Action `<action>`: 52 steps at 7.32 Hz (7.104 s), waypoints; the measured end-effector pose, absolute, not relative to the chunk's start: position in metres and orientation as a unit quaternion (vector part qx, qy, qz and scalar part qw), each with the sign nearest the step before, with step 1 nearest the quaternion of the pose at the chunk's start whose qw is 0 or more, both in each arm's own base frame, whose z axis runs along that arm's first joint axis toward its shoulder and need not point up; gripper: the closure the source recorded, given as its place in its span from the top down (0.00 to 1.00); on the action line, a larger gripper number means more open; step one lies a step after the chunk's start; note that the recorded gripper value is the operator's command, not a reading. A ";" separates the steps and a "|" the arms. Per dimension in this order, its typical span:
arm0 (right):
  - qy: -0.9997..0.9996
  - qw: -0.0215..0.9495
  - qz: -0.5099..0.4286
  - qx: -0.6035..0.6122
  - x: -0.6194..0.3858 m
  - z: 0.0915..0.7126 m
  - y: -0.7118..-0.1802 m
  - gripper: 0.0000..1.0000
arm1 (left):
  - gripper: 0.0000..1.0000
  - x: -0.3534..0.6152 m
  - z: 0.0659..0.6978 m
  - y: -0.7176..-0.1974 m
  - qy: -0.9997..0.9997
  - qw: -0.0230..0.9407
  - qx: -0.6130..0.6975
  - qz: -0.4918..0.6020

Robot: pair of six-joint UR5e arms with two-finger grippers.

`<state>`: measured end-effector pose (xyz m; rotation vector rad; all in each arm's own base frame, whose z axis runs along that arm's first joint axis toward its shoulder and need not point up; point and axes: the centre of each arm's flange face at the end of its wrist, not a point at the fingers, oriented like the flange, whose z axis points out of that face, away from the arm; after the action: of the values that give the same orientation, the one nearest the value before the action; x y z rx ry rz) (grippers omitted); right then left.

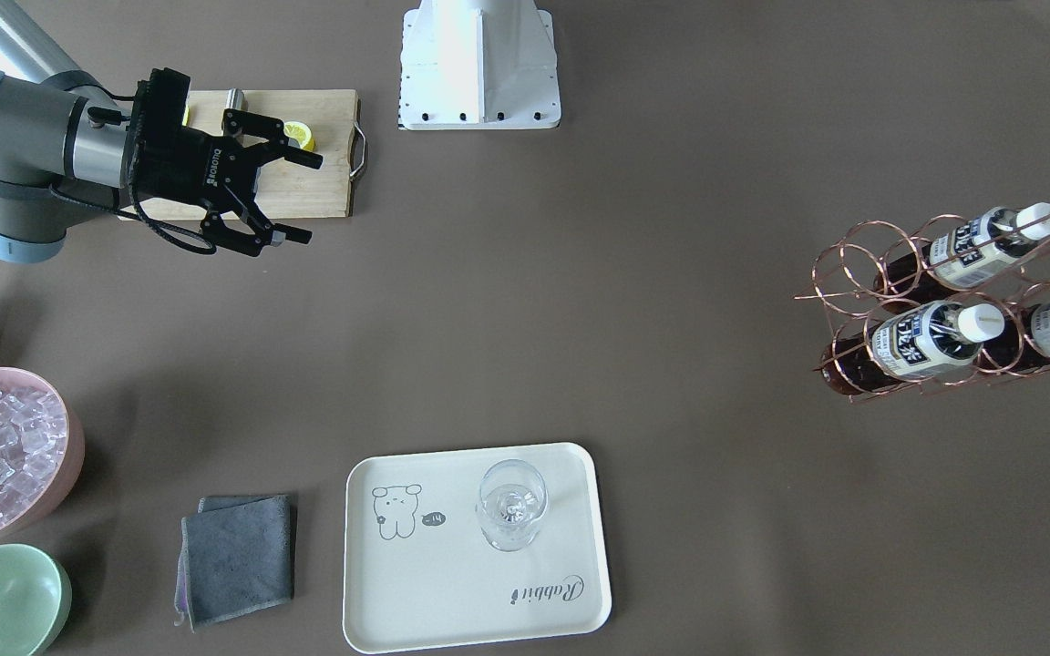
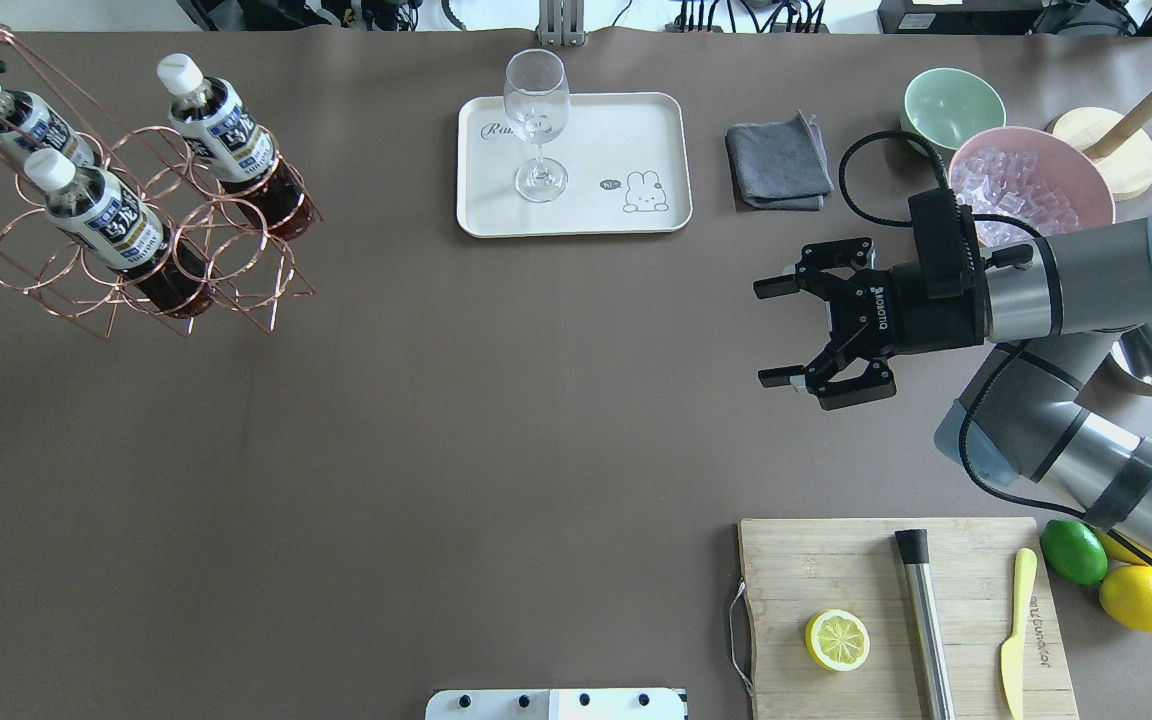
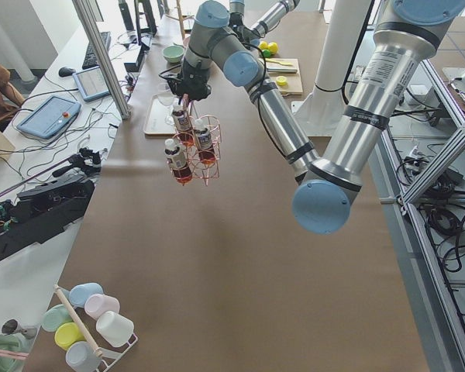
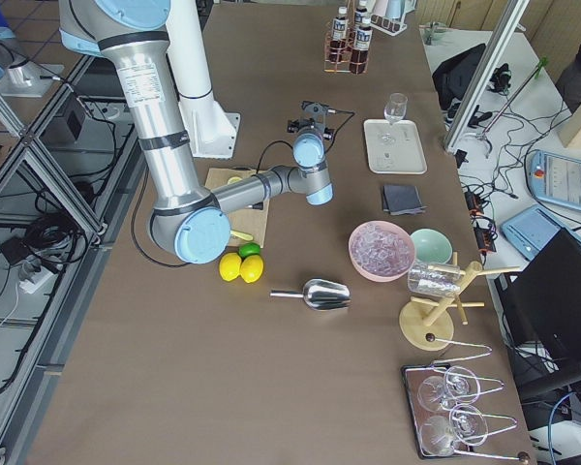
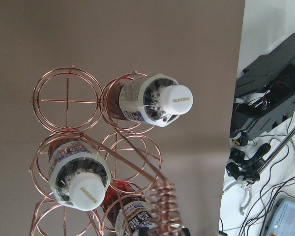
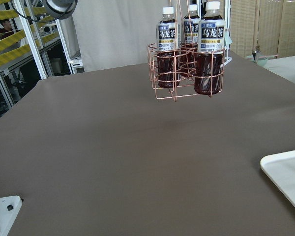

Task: Take tea from basket to plate

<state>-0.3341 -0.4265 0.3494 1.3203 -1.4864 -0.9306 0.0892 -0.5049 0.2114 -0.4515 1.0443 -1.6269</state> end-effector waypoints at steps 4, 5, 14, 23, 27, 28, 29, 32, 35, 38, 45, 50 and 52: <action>-0.602 0.456 -0.377 0.536 -0.333 0.352 -0.426 0.98 | 0.00 0.244 0.137 -0.505 0.446 0.589 -0.208 -0.640; -0.602 0.459 -0.377 0.535 -0.332 0.356 -0.425 0.98 | 0.00 0.272 0.119 -0.497 0.450 0.592 -0.210 -0.635; -0.598 0.453 -0.371 0.548 -0.311 0.376 -0.417 0.98 | 0.00 0.378 0.010 -0.428 0.451 0.585 -0.243 -0.629; -0.597 0.452 -0.371 0.550 -0.310 0.374 -0.419 0.98 | 0.00 0.455 0.004 -0.403 0.441 0.599 -0.208 -0.635; -0.597 0.450 -0.370 0.551 -0.311 0.372 -0.419 0.98 | 0.00 0.454 -0.006 -0.400 0.448 0.597 -0.208 -0.633; -0.597 0.449 -0.369 0.553 -0.312 0.369 -0.420 0.98 | 0.00 0.455 -0.005 -0.401 0.447 0.597 -0.207 -0.633; -0.597 0.448 -0.369 0.554 -0.312 0.368 -0.421 0.98 | 0.00 0.455 -0.004 -0.401 0.446 0.597 -0.207 -0.634; -0.597 0.447 -0.367 0.556 -0.314 0.363 -0.423 0.95 | 0.00 0.455 -0.004 -0.400 0.446 0.598 -0.207 -0.633; -0.606 0.447 -0.357 0.554 -0.331 0.328 -0.437 0.95 | 0.00 0.455 -0.005 -0.399 0.447 0.598 -0.207 -0.632; -0.587 0.471 -0.338 0.565 -0.352 0.303 -0.454 0.95 | 0.00 0.454 -0.005 -0.399 0.447 0.598 -0.208 -0.632; -0.573 0.489 -0.316 0.577 -0.401 0.301 -0.436 0.84 | 0.00 0.452 -0.007 -0.397 0.449 0.596 -0.211 -0.632; -0.567 0.503 -0.316 0.570 -0.400 0.313 -0.442 0.04 | 0.00 0.453 -0.008 -0.395 0.448 0.590 -0.216 -0.636; -0.566 0.511 -0.315 0.565 -0.397 0.314 -0.446 0.00 | 0.00 0.453 -0.008 -0.395 0.447 0.589 -0.217 -0.637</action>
<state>-0.3969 -0.4458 0.3139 1.3602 -1.3614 -0.7580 0.4526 -0.3949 -0.0082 -0.5045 1.0411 -1.4845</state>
